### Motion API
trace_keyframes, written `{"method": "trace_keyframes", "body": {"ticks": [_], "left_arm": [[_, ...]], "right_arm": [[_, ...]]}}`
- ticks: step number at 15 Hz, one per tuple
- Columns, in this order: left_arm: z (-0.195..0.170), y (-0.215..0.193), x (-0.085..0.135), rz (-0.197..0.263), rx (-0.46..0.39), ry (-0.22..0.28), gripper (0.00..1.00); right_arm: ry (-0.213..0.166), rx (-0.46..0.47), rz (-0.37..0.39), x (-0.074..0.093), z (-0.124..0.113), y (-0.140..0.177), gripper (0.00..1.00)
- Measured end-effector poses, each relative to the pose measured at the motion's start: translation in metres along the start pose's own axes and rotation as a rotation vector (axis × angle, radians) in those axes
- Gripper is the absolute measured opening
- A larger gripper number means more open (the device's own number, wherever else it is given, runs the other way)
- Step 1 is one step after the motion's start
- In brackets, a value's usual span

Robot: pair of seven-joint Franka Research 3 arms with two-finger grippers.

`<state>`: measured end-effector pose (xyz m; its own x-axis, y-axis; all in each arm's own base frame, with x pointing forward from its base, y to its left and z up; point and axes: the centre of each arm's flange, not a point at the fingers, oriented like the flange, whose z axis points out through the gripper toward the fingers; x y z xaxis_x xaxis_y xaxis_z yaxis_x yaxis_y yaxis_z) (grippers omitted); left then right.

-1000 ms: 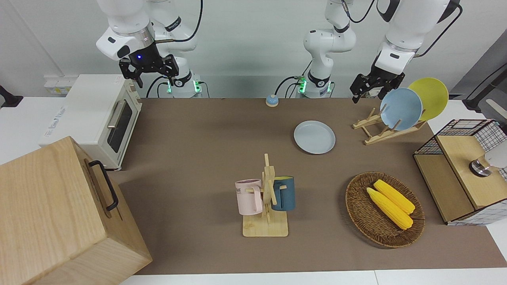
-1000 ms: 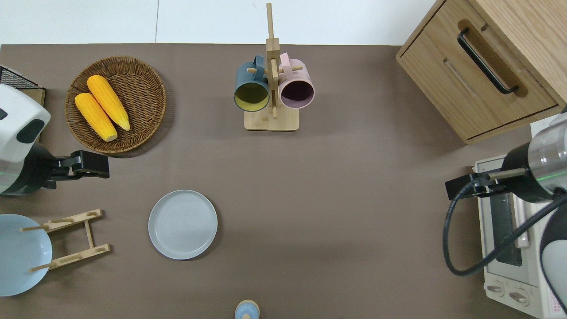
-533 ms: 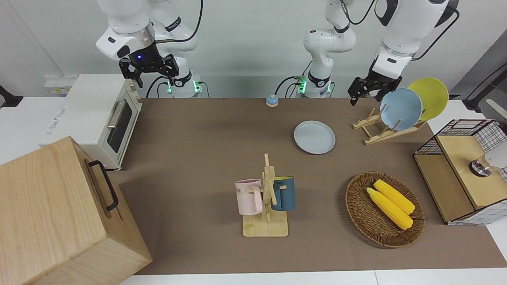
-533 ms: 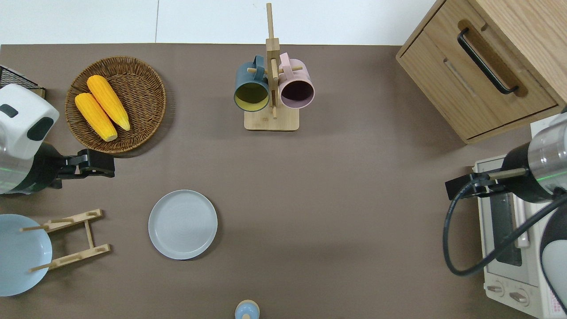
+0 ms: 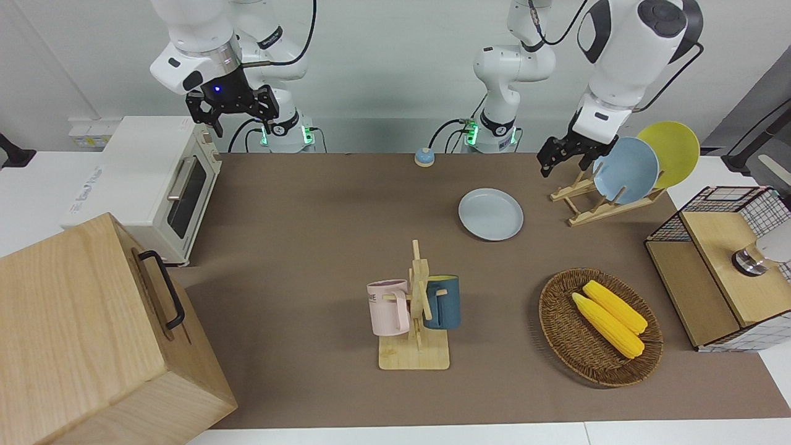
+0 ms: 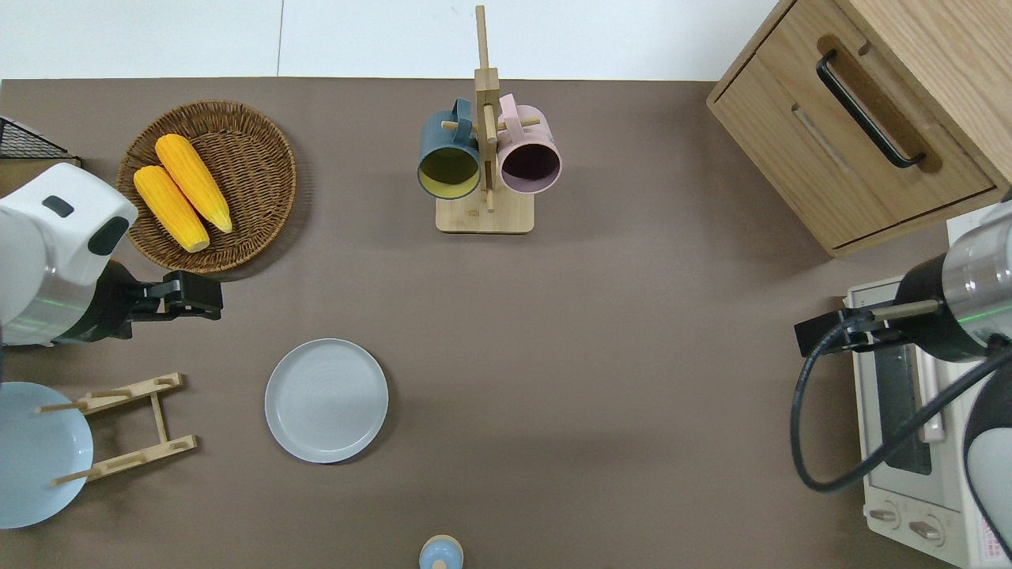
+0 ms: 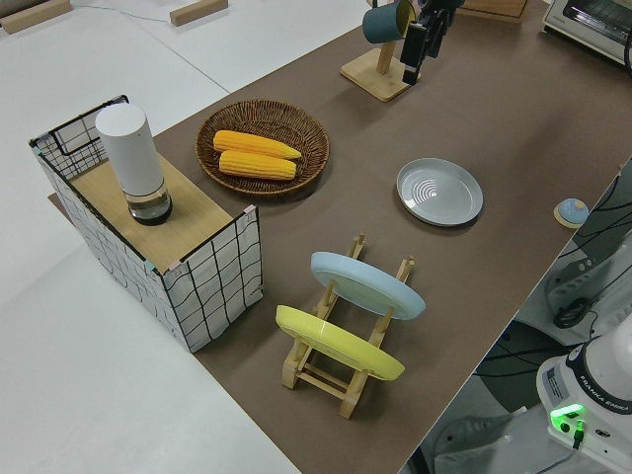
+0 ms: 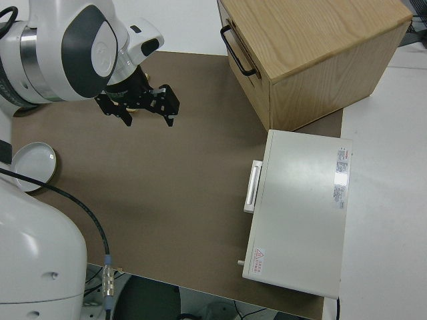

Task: Pick gray plate from table and place it on lower plate rack with left arm
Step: 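Move the left gripper from rest toward the gray plate, then lower the left gripper onto the gray plate's rim nearest the robot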

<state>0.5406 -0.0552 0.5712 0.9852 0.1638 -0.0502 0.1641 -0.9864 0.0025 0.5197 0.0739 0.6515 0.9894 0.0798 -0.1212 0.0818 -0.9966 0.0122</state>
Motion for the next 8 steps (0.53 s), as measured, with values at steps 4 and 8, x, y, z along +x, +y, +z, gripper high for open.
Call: {"method": "trace_keyframes", "body": {"ticks": [4, 8], "left_arm": [[0.046, -0.004, 0.000, 0.004, 0.034, -0.010, 1.00], [0.103, -0.009, -0.013, 0.006, 0.045, -0.037, 1.00]], "right_arm": [[0.000, 0.000, 0.000, 0.000, 0.000, 0.000, 0.99], [0.000, 0.000, 0.000, 0.000, 0.000, 0.000, 0.99]]}}
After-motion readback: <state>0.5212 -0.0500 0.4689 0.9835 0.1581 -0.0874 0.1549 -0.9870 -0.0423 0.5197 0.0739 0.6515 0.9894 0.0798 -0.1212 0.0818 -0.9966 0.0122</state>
